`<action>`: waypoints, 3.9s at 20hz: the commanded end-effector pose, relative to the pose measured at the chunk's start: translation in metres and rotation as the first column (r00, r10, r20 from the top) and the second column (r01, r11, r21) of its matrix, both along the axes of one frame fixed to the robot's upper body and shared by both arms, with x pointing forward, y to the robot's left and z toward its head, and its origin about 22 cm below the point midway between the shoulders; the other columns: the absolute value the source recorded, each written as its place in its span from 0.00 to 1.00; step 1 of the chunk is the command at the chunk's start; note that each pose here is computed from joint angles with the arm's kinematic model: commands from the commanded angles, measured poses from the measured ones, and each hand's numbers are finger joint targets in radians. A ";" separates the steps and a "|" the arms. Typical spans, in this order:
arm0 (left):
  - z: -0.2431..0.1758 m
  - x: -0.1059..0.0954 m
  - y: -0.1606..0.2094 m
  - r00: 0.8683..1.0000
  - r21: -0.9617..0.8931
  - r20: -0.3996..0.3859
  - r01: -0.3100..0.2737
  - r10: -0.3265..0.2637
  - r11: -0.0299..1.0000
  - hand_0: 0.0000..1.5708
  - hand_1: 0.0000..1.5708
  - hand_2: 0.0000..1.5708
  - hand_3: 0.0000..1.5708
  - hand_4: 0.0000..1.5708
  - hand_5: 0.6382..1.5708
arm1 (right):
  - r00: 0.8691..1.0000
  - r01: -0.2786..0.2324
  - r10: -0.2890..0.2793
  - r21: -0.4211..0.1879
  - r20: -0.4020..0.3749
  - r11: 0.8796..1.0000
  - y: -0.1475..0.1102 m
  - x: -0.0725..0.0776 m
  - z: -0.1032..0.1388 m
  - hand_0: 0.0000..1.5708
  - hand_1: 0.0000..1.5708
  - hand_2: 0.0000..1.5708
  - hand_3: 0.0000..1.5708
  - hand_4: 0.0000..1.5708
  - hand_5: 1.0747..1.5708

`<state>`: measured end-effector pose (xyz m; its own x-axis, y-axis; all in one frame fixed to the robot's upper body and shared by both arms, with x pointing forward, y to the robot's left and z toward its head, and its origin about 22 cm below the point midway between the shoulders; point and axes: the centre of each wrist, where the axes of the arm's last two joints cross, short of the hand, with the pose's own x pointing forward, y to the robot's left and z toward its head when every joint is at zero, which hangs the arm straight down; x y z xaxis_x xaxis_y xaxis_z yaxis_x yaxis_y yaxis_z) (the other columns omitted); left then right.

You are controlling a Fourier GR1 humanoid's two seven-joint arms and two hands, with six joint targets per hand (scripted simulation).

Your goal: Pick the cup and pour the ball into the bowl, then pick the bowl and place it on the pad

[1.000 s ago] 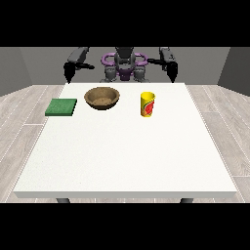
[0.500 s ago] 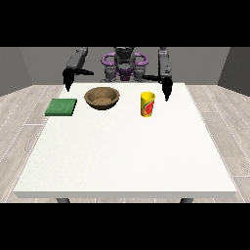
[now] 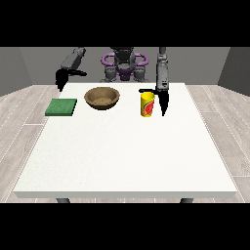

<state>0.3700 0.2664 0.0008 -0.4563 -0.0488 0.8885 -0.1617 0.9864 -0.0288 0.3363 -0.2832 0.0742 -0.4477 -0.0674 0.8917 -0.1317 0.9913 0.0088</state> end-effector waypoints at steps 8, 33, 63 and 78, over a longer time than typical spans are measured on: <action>-0.007 0.020 -0.020 0.996 0.037 0.051 -0.073 0.071 0.997 0.00 0.00 0.00 0.00 0.00 0.74 | 0.996 -0.008 0.012 -0.039 0.090 0.999 -0.027 0.010 0.047 0.00 0.00 0.00 0.00 0.00 1.00; -0.011 0.011 -0.056 0.902 0.844 0.109 -0.305 0.417 0.441 0.87 0.87 1.00 1.00 0.62 0.99 | 0.971 0.005 -0.007 -0.009 -0.239 1.000 -0.052 0.006 -0.047 0.00 0.00 0.10 0.19 0.25 0.99; 0.084 0.011 -0.278 0.934 0.577 0.308 -0.334 -0.181 -0.745 0.96 0.96 1.00 1.00 0.79 0.86 | 0.912 0.132 -0.118 0.008 -0.393 0.991 -0.106 0.001 -0.076 0.00 0.00 0.03 0.13 0.47 0.92; 0.084 0.008 -0.224 0.958 0.972 0.017 -0.083 0.285 0.221 0.31 0.31 1.00 1.00 0.60 1.00 | 0.883 0.148 -0.122 0.024 -0.453 0.989 -0.086 -0.024 -0.116 0.00 0.00 0.14 0.16 0.48 0.97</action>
